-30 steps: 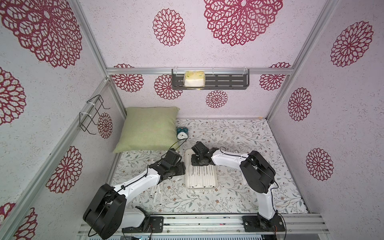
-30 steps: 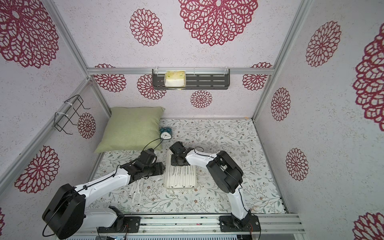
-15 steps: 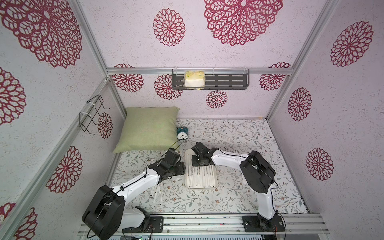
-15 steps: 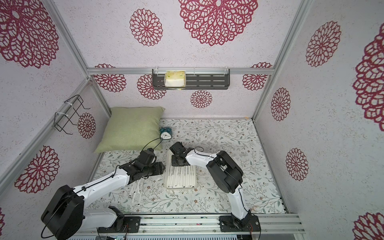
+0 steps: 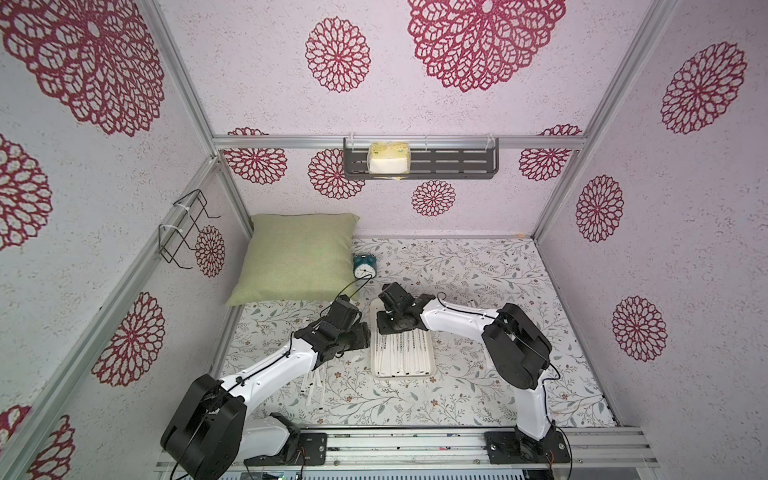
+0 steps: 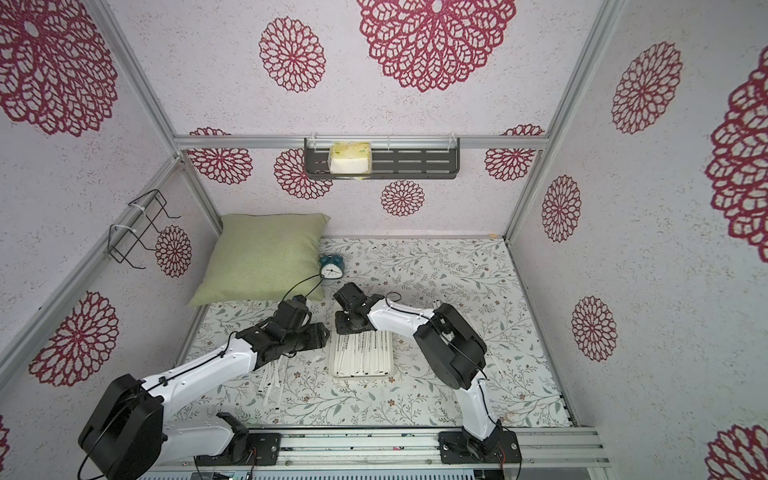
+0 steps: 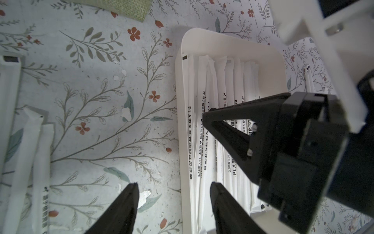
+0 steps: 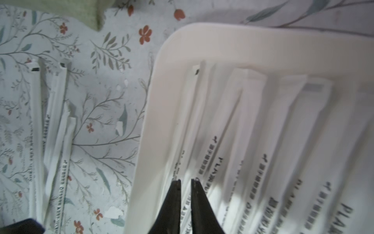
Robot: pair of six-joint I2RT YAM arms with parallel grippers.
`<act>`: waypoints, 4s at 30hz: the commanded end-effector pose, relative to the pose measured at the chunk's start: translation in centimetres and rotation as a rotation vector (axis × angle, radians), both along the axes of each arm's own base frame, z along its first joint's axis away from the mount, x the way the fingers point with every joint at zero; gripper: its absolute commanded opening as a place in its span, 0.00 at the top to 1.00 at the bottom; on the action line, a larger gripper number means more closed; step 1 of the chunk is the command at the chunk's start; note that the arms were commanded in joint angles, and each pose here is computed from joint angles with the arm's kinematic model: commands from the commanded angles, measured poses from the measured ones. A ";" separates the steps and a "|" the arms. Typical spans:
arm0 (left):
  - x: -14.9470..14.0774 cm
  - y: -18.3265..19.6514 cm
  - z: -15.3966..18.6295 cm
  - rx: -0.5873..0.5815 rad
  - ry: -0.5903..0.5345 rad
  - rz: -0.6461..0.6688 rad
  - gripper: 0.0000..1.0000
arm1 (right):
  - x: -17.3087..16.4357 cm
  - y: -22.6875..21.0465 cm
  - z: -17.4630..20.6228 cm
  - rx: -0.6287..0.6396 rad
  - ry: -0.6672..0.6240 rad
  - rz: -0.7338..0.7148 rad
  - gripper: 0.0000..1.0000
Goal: Put the straws into the storage box
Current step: Adjust the straw in the storage box, then pick up the straw from the center of the board, then place the straw in the storage box, then pick up the straw from the center of the board.
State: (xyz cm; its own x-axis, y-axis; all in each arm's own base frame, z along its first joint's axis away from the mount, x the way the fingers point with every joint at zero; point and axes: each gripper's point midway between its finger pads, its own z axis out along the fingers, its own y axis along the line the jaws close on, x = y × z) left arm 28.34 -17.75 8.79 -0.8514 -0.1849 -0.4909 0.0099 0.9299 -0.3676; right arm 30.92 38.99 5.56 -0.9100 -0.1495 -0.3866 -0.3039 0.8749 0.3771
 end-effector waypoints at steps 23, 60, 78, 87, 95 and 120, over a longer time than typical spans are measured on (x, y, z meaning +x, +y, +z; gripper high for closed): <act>0.4 1.4 3.7 0.119 -0.060 0.002 0.34 | -0.2 -12.7 4.3 -0.053 0.001 -0.157 0.70; 0.6 -3.3 2.1 0.099 -0.033 -0.077 0.24 | 3.1 -27.8 -1.3 -0.450 -0.050 -0.372 0.91; 0.3 4.9 2.7 0.084 -0.040 0.176 0.26 | -0.4 -2.9 6.5 0.088 -0.093 -0.305 0.94; -0.3 4.9 2.3 0.067 -0.045 0.168 0.26 | -1.4 0.9 2.3 0.064 -0.014 -0.231 0.94; -0.1 4.3 1.9 0.050 -0.032 0.150 0.26 | -1.0 1.3 0.5 0.046 -0.012 -0.259 0.90; 0.0 -8.4 3.6 0.047 -0.065 -0.190 0.27 | 0.0 -28.3 1.7 -0.327 -0.030 -0.491 0.69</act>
